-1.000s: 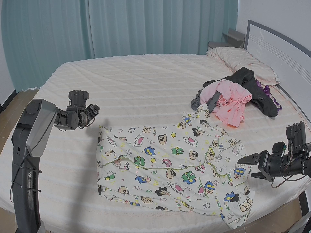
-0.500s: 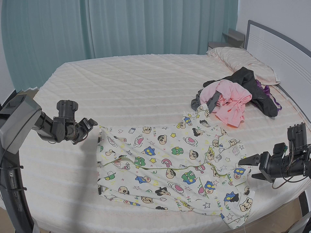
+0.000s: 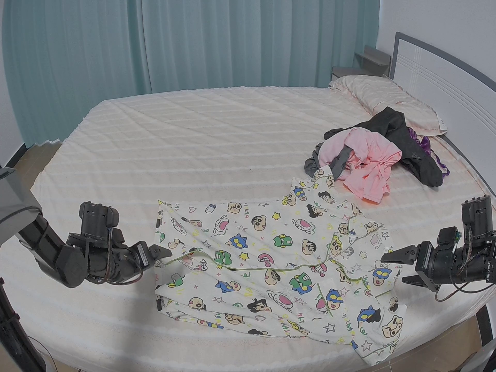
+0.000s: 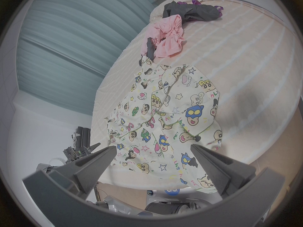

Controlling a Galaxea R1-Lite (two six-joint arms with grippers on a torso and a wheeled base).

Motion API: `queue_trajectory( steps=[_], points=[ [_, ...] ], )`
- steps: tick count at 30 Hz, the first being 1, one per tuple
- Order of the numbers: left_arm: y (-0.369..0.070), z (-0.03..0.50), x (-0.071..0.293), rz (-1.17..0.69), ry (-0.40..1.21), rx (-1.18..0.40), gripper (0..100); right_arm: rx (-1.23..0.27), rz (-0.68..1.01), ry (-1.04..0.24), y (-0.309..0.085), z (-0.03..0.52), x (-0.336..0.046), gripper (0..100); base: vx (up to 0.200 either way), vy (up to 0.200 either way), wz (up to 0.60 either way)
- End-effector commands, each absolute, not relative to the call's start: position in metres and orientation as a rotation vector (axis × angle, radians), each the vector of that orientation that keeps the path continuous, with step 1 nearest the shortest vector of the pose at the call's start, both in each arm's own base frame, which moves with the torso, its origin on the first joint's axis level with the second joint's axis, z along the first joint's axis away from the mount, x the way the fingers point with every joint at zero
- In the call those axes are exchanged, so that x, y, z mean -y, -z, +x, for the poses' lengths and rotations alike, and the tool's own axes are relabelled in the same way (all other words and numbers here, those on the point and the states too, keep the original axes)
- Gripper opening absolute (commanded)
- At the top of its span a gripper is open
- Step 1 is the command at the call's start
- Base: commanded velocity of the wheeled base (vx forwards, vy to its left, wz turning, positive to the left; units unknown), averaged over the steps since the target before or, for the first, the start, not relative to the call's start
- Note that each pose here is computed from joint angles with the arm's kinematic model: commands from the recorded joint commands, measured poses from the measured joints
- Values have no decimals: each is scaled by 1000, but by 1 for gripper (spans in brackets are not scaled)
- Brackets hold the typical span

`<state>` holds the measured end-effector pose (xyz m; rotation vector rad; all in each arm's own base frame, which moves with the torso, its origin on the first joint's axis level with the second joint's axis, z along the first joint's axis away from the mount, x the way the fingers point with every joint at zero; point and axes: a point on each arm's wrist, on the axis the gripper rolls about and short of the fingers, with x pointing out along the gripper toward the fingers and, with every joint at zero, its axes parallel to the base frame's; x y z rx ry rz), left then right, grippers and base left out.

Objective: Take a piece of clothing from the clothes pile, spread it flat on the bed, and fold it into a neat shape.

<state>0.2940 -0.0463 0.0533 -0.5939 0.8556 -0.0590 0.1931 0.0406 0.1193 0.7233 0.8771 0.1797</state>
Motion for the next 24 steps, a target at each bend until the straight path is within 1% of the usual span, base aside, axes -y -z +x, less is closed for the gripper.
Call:
queue_trajectory(
  steps=[1,7,15,22,23,24],
  points=[
    [-60,279,69,-545,168,-863,100,-868,720,-195,-122,191,-42,100,0,0,0],
    [-55,291,84,-517,206,-854,100,-867,719,-197,-122,190,-43,100,0,0,0],
    [-38,297,89,-356,283,-866,100,-867,720,-199,-122,191,-43,100,0,0,0],
    [-31,300,98,-319,306,-880,100,-869,720,-200,-122,191,-43,100,0,0,0],
    [-31,300,98,-321,306,-878,0,-871,720,-199,-122,191,-43,100,0,0,0],
    [-32,301,98,-320,305,-875,0,-869,720,-200,-122,191,-43,100,0,0,0]
  ],
)
